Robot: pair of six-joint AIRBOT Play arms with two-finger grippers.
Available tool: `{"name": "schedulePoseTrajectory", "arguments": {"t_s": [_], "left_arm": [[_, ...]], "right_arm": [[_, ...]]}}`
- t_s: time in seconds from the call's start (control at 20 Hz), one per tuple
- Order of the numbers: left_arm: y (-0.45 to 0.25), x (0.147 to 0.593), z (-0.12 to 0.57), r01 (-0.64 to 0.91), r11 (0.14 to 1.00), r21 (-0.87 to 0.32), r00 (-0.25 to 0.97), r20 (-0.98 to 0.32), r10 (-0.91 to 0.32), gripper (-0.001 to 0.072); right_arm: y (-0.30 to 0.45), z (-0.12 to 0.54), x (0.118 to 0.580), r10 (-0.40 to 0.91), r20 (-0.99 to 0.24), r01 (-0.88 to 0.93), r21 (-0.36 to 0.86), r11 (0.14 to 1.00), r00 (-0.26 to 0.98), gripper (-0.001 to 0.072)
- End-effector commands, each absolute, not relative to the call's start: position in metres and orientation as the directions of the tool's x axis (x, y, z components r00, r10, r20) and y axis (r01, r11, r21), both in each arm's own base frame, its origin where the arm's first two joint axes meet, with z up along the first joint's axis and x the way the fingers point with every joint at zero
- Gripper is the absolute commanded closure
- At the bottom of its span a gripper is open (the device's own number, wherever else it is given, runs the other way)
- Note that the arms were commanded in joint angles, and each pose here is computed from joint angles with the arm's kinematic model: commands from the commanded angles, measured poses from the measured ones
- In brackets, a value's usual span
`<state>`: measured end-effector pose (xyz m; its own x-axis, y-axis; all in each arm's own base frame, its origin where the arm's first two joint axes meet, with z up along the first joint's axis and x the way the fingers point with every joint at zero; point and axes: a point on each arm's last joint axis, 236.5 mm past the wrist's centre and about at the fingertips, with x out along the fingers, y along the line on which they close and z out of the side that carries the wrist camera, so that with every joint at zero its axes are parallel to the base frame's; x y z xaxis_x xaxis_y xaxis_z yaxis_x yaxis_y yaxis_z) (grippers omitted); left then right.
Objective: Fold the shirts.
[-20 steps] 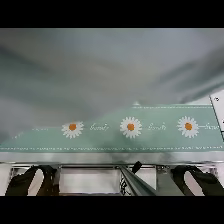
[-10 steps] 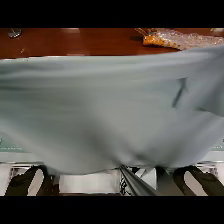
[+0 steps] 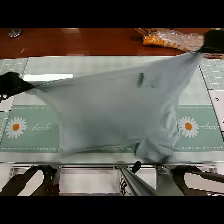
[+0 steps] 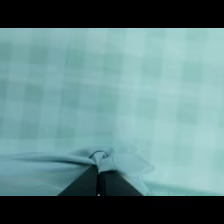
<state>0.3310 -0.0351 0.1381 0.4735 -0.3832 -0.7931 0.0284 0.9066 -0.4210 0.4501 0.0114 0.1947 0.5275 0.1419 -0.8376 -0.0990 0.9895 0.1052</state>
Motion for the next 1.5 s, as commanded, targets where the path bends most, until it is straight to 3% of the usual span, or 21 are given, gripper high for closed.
{"name": "schedulePoseTrajectory", "arguments": {"t_s": [0.0,0.1,0.35,0.6,0.8,1.1,1.3,1.45], "left_arm": [[-0.046,0.4,0.071,0.027,0.867,-0.498,0.461,-0.763,-0.453,0.0688],[-0.051,0.431,0.053,0.065,0.865,-0.498,0.473,-0.747,-0.466,0.0688],[-0.037,0.509,0.049,0.047,0.898,-0.438,0.636,-0.68,-0.365,0.0688],[-0.034,0.53,0.019,0.014,0.904,-0.428,0.647,-0.685,-0.334,0.0688],[-0.045,0.519,-0.019,0.007,0.897,-0.442,0.553,-0.746,-0.372,0.0687],[-0.057,0.455,-0.043,0.096,0.885,-0.456,0.262,-0.846,-0.465,0.0687],[-0.067,0.414,-0.028,0.11,0.843,-0.526,0.073,-0.842,-0.535,0.0687],[-0.07,0.401,-0.028,0.108,0.832,-0.544,0.017,-0.836,-0.548,0.0687]], "right_arm": [[0.028,0.148,0.528,0.154,-0.785,-0.115,0.106,0.988,0.6,0.0685],[0.025,0.136,0.556,0.146,-0.747,-0.095,0.111,0.989,0.649,0.0685],[0.013,0.094,0.602,0.112,-0.71,-0.069,0.089,0.994,0.695,0.0685],[0.009,0.061,0.628,0.099,-0.689,-0.05,0.09,0.995,0.718,0.0685],[0.011,0.016,0.616,0.108,-0.776,-0.045,0.103,0.994,0.621,0.0685],[-0.003,0.008,0.564,0.048,-0.899,-0.142,-0.016,0.99,0.436,0.0685],[-0.001,0.007,0.511,0.075,-0.966,-0.102,0.052,0.993,0.246,0.0685],[0.0,0.0,0.483,0.081,-0.989,-0.104,0.068,0.992,0.127,0.0685]]}}
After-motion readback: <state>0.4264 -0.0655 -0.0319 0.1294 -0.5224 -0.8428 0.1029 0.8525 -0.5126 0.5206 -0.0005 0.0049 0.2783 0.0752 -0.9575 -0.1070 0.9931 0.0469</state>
